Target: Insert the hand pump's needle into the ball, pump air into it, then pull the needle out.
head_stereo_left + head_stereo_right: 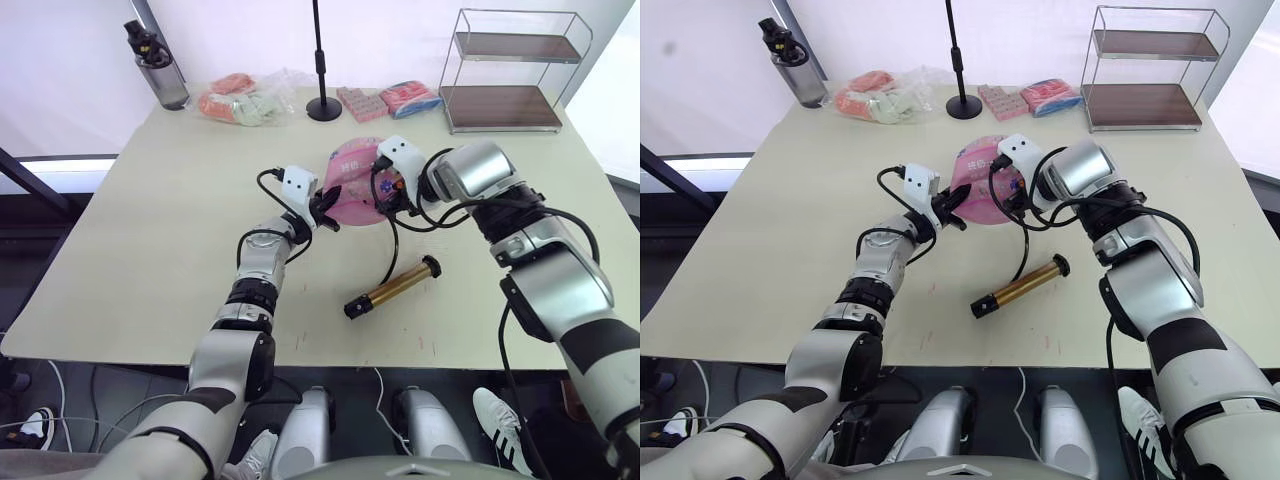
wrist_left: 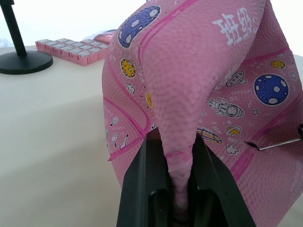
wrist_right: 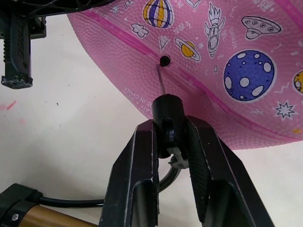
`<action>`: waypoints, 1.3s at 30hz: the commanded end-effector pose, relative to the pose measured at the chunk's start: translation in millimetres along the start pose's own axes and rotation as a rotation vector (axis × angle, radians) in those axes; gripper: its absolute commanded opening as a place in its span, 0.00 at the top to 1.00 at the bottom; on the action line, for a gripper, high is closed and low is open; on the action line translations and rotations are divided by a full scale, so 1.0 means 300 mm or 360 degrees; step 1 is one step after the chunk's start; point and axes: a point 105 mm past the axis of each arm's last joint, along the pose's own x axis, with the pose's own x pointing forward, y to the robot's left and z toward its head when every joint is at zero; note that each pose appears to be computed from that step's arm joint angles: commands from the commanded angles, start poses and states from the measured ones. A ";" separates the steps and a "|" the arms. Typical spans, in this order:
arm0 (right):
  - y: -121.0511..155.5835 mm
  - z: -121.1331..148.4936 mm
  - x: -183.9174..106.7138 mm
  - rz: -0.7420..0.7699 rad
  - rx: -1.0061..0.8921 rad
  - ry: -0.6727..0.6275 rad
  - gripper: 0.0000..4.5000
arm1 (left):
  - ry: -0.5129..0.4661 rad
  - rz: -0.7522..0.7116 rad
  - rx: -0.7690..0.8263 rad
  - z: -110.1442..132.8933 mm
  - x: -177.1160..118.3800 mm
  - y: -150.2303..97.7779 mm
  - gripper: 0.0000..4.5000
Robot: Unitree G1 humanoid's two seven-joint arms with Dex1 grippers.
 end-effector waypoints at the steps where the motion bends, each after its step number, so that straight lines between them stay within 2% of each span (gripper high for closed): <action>1: 0.001 0.068 -0.034 -0.0015 -0.0040 -0.0102 0.93 | 0.0067 -0.0054 -0.0016 -0.046 -0.002 -0.033 0.98; 16: -0.025 0.055 -0.029 -0.0039 -0.0031 -0.0104 0.93 | 0.0079 -0.0046 -0.0023 -0.049 -0.001 -0.026 0.98; 39: -0.050 -0.024 0.027 -0.0118 -0.0088 0.0101 0.93 | 0.0080 -0.0051 -0.0037 -0.056 -0.002 -0.034 0.98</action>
